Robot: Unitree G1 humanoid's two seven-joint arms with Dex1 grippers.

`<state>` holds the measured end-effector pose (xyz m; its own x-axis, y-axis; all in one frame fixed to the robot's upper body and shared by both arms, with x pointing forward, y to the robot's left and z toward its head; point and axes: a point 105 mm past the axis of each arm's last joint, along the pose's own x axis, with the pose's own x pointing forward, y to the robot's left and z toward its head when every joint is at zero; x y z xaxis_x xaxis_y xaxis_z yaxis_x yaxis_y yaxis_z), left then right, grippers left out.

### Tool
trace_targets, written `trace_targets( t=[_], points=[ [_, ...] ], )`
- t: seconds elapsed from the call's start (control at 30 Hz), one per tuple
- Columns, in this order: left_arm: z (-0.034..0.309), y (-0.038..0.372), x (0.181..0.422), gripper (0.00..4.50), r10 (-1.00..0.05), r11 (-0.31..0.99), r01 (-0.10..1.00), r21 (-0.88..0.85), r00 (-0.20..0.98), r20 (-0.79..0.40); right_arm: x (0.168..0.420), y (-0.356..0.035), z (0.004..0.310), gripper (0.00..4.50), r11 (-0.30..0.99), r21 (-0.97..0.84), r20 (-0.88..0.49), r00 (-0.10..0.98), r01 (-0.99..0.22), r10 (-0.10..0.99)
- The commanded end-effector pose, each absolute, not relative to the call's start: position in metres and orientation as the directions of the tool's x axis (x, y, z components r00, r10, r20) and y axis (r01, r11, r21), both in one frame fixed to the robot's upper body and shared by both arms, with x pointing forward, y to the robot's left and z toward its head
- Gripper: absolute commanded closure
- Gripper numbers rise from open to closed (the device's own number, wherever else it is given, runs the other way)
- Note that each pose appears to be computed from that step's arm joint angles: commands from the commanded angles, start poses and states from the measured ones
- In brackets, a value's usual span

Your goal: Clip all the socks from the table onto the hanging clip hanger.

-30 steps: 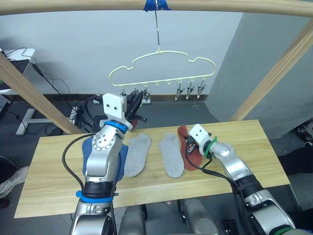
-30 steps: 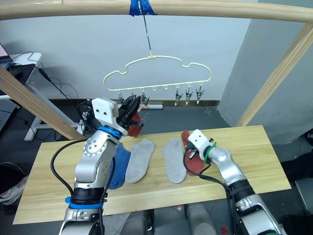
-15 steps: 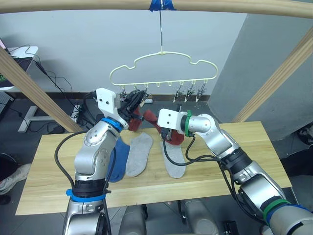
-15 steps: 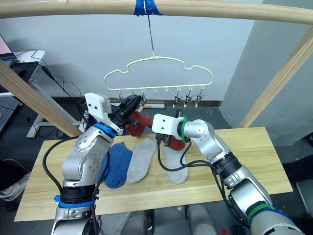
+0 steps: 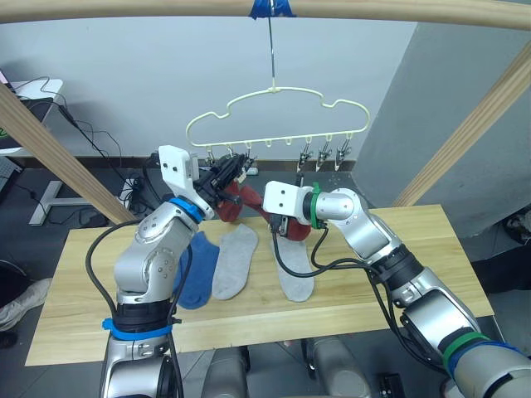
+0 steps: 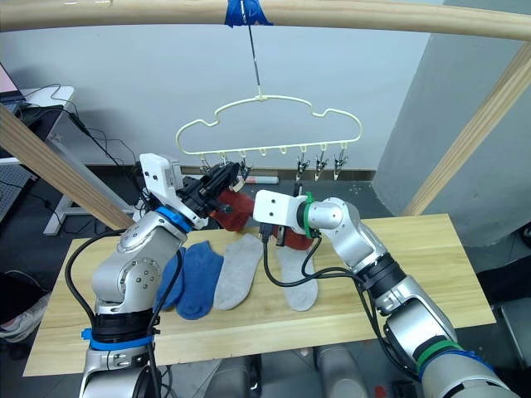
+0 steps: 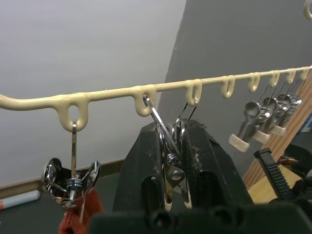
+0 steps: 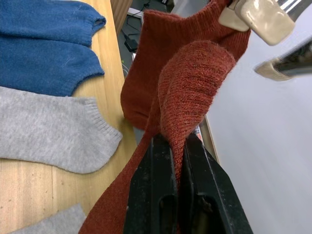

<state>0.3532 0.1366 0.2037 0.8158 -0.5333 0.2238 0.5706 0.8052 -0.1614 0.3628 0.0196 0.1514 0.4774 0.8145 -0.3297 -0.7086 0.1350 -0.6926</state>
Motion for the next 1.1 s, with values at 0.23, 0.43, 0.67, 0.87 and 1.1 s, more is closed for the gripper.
trace_targets(
  t=[0.23,0.43,0.67,0.87,1.1],
  points=[
    [0.230,0.136,0.343,4.24,-0.574,0.775,0.622,-0.113,0.767,0.285,0.362,0.031,0.169,4.50,0.134,-0.736,-0.275,0.473,-0.663,0.837],
    [0.227,0.136,0.343,4.24,-0.575,0.776,0.620,-0.112,0.770,0.276,0.366,0.031,0.173,4.50,0.164,-0.744,-0.244,0.491,-0.648,0.836],
    [0.224,0.133,0.342,4.24,-0.582,0.772,0.625,-0.116,0.768,0.268,0.369,0.034,0.180,4.50,0.194,-0.745,-0.207,0.498,-0.638,0.842],
    [0.222,0.134,0.342,4.24,-0.581,0.774,0.623,-0.116,0.770,0.263,0.365,0.041,0.184,4.50,0.186,-0.742,-0.194,0.472,-0.644,0.860],
    [0.221,0.134,0.341,4.24,-0.580,0.776,0.620,-0.114,0.773,0.259,0.360,0.047,0.191,4.50,0.203,-0.735,-0.159,0.455,-0.647,0.876]
  ],
)
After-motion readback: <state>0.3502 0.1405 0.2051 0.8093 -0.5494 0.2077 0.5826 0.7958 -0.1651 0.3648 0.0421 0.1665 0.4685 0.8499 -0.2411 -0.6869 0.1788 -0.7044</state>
